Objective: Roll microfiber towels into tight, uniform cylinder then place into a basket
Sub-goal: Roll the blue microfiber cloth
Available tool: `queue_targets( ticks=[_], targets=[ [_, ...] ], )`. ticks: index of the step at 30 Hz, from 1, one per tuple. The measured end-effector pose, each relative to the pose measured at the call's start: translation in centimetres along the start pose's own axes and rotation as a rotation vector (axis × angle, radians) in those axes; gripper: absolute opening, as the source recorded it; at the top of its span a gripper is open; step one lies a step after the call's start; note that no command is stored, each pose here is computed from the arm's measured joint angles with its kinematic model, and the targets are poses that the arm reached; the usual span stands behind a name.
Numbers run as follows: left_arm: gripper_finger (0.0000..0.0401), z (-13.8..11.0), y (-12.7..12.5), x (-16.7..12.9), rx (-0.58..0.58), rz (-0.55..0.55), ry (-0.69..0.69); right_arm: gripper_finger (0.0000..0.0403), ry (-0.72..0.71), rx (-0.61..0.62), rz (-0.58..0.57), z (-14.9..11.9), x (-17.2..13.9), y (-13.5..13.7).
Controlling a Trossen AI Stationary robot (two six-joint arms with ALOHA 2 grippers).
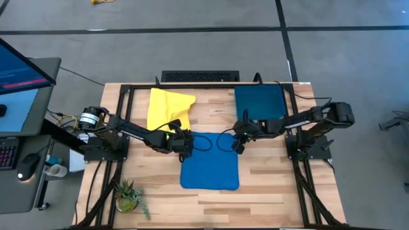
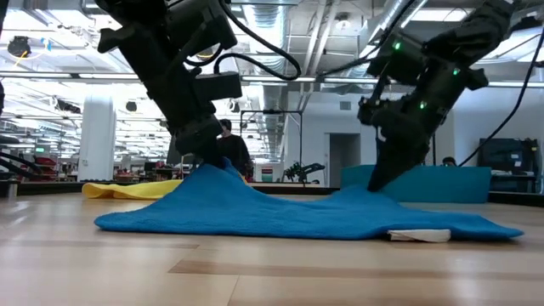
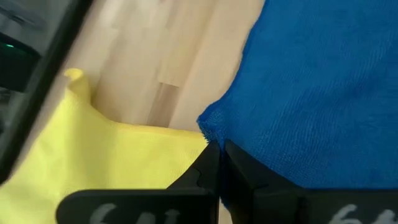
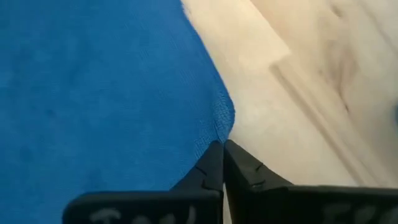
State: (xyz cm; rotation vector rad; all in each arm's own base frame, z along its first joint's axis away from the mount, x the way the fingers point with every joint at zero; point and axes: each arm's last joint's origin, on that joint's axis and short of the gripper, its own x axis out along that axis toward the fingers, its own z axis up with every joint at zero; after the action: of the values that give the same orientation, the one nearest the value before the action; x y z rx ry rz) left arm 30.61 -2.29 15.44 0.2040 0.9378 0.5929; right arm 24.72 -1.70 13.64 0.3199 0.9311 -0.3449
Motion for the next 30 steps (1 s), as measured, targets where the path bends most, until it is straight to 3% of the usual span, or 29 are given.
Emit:
queue_targets(
  ticks=[6,18,30],
  targets=[
    [0.0000,0.2,0.1,-0.9,0.025,0.146,-0.065,0.0005,-0.085,-0.034,-0.039,0.2,-2.2,0.9],
    [0.0000,0.4,1.0,-0.6,0.116,0.249,-0.078,0.0004,-0.216,-0.060,-0.130,0.3,-4.3,1.8],
    [0.0000,-1.6,0.4,0.6,0.303,0.221,-0.174,0.0005,-0.229,-0.080,-0.157,0.4,-4.2,1.7]
  ],
)
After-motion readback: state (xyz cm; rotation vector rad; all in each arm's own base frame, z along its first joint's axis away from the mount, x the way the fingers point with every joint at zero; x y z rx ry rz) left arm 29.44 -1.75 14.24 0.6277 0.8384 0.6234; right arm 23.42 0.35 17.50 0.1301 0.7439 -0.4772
